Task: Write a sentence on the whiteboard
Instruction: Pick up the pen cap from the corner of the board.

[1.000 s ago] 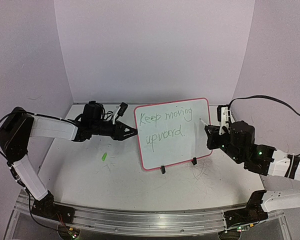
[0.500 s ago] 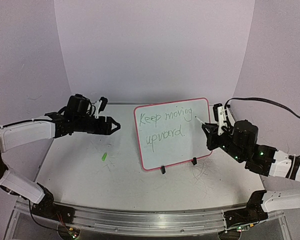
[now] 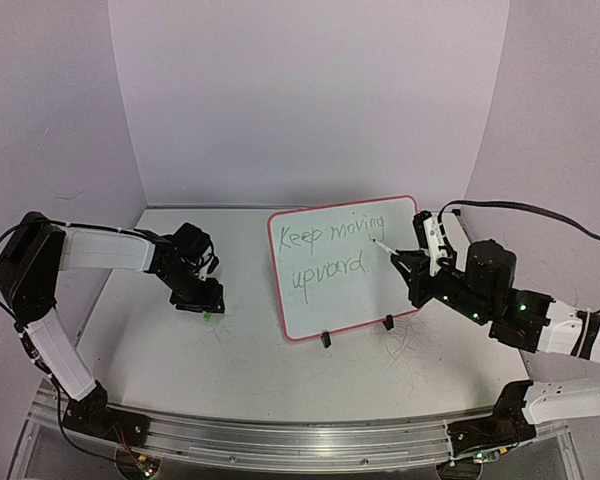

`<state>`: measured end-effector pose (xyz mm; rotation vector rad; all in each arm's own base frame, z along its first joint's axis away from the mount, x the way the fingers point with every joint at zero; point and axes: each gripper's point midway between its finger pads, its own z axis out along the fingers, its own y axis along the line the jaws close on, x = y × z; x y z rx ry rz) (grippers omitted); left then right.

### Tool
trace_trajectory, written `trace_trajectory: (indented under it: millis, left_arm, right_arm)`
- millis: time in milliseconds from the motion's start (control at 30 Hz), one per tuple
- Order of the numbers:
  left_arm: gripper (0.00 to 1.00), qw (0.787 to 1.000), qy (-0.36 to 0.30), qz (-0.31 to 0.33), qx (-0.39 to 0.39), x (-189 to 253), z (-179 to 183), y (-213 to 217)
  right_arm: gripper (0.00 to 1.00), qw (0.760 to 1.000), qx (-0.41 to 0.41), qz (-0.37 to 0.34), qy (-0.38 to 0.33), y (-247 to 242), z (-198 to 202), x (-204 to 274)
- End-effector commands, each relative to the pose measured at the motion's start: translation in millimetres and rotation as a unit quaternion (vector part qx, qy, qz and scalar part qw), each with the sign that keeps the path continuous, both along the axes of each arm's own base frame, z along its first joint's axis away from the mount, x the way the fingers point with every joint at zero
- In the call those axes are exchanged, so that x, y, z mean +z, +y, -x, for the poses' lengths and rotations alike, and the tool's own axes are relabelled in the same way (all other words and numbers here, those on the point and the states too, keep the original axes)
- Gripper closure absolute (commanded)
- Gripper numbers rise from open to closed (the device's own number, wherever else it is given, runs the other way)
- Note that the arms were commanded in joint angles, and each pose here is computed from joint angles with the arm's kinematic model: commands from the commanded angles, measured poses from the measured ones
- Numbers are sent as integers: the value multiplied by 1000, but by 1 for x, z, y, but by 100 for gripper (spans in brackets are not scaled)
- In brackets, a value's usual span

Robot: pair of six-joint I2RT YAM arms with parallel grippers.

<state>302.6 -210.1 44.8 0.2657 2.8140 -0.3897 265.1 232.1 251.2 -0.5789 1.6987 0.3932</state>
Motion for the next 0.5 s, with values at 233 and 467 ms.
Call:
trace_trajectory:
  millis: [233, 467]
  left_arm:
    - [55, 998, 5, -66, -14, -29, -20, 7]
    - [85, 997, 9, -76, -15, -32, -11, 15]
  right_arm:
    - [100, 999, 18, -34, -22, 1, 7, 21]
    - [100, 999, 18, -24, -25, 1, 7, 24]
